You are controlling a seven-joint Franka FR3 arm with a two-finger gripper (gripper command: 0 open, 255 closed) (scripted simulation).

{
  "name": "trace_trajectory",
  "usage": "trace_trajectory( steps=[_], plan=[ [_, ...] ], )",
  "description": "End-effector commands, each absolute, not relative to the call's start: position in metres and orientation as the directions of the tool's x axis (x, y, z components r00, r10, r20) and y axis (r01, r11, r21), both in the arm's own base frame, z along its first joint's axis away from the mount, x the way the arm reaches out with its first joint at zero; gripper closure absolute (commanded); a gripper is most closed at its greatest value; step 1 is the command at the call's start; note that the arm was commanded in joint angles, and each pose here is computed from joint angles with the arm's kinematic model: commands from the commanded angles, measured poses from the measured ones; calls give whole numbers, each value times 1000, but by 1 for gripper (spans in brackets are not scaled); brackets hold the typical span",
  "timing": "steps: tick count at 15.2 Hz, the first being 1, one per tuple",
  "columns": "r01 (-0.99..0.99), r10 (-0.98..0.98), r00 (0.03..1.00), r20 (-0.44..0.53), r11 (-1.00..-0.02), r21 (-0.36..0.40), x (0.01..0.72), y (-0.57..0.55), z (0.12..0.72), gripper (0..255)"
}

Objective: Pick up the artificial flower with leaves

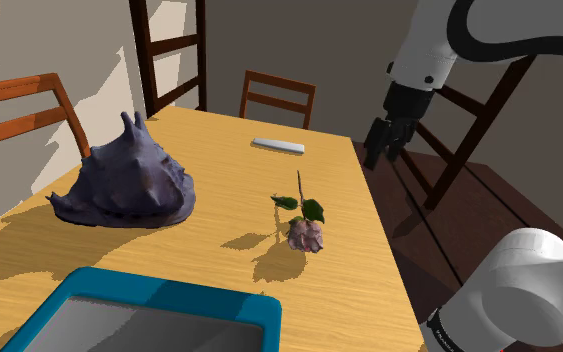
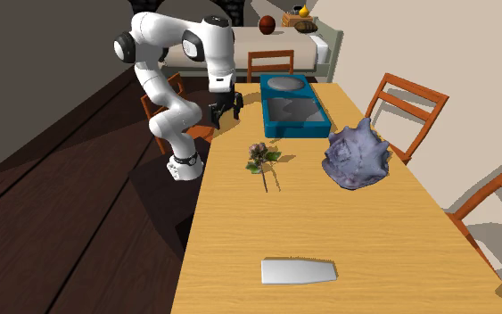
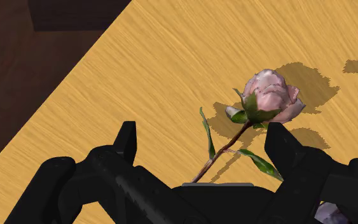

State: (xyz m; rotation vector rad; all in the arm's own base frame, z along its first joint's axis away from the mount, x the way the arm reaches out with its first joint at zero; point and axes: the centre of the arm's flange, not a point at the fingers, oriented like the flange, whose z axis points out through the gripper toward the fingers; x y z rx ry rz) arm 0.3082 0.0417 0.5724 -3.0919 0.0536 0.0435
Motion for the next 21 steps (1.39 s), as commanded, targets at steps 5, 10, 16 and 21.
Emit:
trace_trajectory(
  steps=[5,10,16,21],
  plan=[
    [-114,-113,994,-6,-990,-83,336,51,533,0],
    [-209,-213,977,19,-969,-129,373,61,485,0],
    [-317,-330,943,42,-930,-186,420,70,430,0],
    [-333,-347,937,45,-923,-195,428,71,400,0]
  ],
)
